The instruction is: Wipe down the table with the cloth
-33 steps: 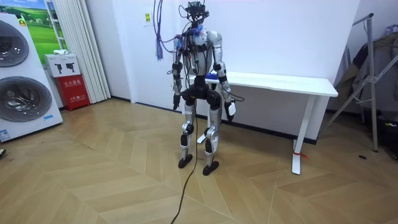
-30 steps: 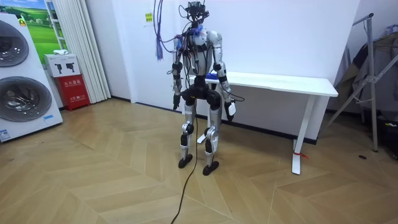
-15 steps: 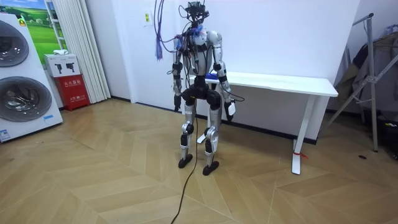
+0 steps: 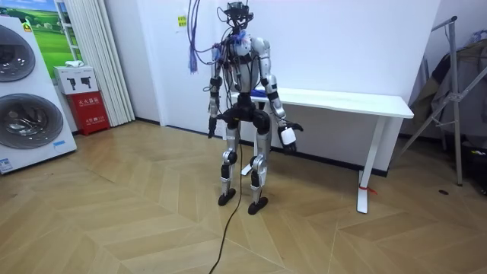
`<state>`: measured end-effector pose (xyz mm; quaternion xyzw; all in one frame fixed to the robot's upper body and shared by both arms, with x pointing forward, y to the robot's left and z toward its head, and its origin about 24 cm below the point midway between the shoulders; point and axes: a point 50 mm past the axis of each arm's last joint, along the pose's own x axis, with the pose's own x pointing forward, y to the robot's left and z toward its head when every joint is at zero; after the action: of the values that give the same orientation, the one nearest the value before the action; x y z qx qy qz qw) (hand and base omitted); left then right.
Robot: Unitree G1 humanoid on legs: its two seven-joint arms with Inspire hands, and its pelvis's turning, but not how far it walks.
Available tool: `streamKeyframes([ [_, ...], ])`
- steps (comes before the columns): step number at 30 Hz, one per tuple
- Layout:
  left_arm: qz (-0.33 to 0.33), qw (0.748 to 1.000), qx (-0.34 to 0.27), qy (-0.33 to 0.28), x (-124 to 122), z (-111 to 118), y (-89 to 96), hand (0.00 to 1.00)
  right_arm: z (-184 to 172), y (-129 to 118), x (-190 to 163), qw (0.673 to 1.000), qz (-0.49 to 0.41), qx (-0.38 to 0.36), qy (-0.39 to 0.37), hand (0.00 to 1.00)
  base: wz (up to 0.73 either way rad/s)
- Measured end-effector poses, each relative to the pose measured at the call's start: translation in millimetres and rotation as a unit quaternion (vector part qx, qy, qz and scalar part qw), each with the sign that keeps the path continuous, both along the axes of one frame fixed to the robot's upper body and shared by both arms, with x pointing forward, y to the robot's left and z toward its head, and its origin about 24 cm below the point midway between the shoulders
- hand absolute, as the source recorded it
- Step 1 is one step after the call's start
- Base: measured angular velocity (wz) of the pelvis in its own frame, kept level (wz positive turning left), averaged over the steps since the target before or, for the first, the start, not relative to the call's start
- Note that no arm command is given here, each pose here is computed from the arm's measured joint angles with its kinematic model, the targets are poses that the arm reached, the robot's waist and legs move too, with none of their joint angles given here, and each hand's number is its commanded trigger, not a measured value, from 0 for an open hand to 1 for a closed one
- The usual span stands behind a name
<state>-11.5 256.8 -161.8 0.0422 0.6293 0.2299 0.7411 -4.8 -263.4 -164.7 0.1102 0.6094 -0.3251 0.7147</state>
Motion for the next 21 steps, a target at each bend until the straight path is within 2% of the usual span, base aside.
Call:
streamKeyframes([
  [2, -0.010, 1.000, 0.011, 0.002, 1.0, 2.4, 7.8, 0.00, 5.4, -16.5, 6.3, 0.999, -0.006, -0.034, 0.002, 0.00, -0.03],
  [5, -0.016, 1.000, 0.027, 0.003, 3.1, 6.6, 20.8, 0.00, 21.1, -49.4, 37.8, 0.993, 0.009, -0.119, -0.017, 0.00, -0.17],
  [7, -0.017, 0.999, 0.032, -0.004, 6.4, 8.1, 23.4, 0.00, 43.0, -73.9, 76.6, 0.977, 0.045, -0.199, -0.064, 0.00, -0.17],
  [10, -0.024, 0.999, 0.035, -0.012, 11.7, 8.8, 23.8, 0.00, 75.6, -90.8, 121.3, 0.944, 0.076, -0.295, -0.129, 0.00, -0.02],
  [14, -0.041, 0.999, 0.030, -0.010, 14.1, 7.5, 19.8, 0.00, 115.2, -89.9, 166.9, 0.888, 0.134, -0.394, -0.196, 0.00, 0.00],
  [16, -0.047, 0.999, 0.027, -0.006, 12.4, 6.8, 17.5, 0.00, 142.8, -79.3, 192.0, 0.837, 0.190, -0.451, -0.244, 0.00, -0.04],
  [17, -0.051, 0.998, 0.026, -0.006, 13.8, 6.5, 16.9, 0.00, 149.5, -76.7, 197.0, 0.825, 0.201, -0.462, -0.255, 0.00, 0.00],
  [21, -0.064, 0.998, 0.025, -0.006, 16.8, 5.5, 13.1, 0.00, 188.4, -49.2, 224.8, 0.733, 0.285, -0.533, -0.312, 0.00, 0.02],
])
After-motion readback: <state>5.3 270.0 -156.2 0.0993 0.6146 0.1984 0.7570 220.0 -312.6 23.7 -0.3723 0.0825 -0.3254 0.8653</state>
